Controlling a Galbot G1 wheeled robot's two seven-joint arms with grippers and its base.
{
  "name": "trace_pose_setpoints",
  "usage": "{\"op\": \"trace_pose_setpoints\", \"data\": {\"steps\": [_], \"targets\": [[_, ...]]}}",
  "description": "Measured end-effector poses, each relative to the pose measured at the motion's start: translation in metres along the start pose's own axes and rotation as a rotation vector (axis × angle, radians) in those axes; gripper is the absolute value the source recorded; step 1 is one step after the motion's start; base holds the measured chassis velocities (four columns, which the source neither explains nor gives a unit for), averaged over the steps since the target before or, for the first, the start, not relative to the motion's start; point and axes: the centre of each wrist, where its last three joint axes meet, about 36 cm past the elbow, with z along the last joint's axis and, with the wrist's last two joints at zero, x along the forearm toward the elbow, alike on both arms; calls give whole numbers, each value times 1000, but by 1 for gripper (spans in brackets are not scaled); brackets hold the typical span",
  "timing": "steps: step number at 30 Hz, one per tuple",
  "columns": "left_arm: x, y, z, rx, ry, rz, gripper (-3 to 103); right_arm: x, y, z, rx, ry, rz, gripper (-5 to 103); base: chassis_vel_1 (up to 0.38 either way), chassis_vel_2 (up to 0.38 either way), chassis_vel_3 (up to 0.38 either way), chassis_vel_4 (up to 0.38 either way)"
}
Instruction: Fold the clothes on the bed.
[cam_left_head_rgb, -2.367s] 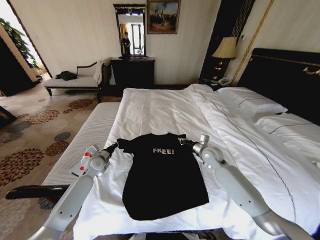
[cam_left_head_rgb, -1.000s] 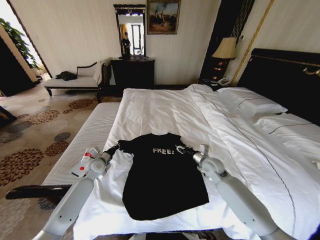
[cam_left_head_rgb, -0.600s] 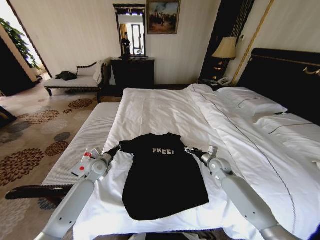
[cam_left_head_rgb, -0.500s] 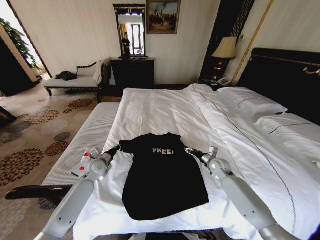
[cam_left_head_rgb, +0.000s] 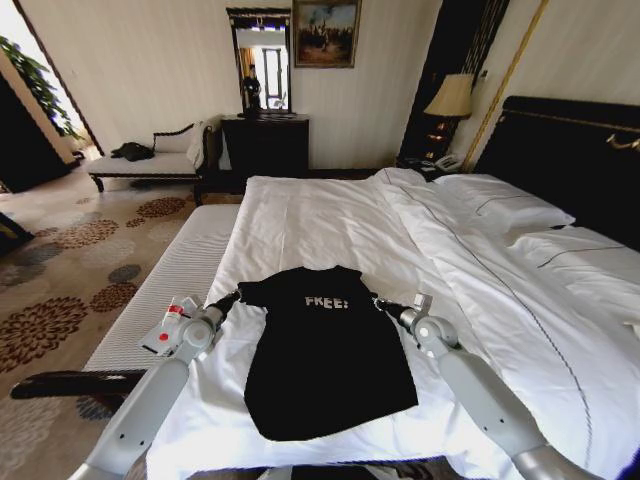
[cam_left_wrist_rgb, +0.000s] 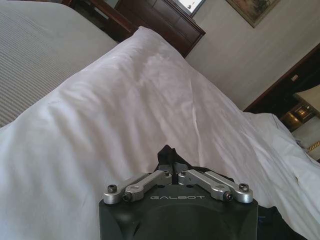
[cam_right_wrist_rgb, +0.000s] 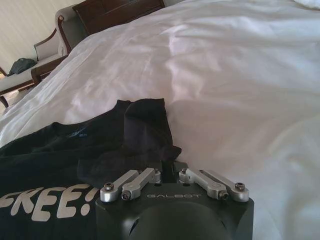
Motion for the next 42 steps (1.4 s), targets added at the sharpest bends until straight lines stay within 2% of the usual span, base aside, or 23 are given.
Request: {"op": "trace_pose_setpoints", "data": {"steps": [2,5,22,24,25,32,34,35,37,40,42], "targets": [[0,0,0,0,1,0,0,0,0,1,5,-5,3,3,0,0,0,0],[-1,-1,0,-3,3,2,0,1,0,1,17,-12,8,1,0,0,0,0],[4,-2,-3,-3,1,14,0,21,27,8,153,-86,-39,0,0,0,0,0],[5,-1,-2,-2,2,14,0,30,33,20,236,-113,-58,0,0,0,0,0],[5,-1,-2,-2,2,14,0,30,33,20,236,-113,-58,0,0,0,0,0],[7,-3,-3,-6,0,16,0,37,31,55,361,-126,-67,0,0,0,0,0],[7,-3,-3,-7,0,15,0,37,24,73,452,-164,-78,0,0,0,0,0],[7,-3,-3,-7,0,15,0,37,24,73,452,-164,-78,0,0,0,0,0],[8,-3,-3,-8,0,15,0,38,20,86,524,-178,-98,0,0,0,0,0],[9,-2,-3,-8,0,14,0,39,15,98,581,-183,-107,0,0,0,0,0],[9,-3,-3,-8,0,14,0,38,13,100,589,-183,-104,-1,0,0,0,0]]}}
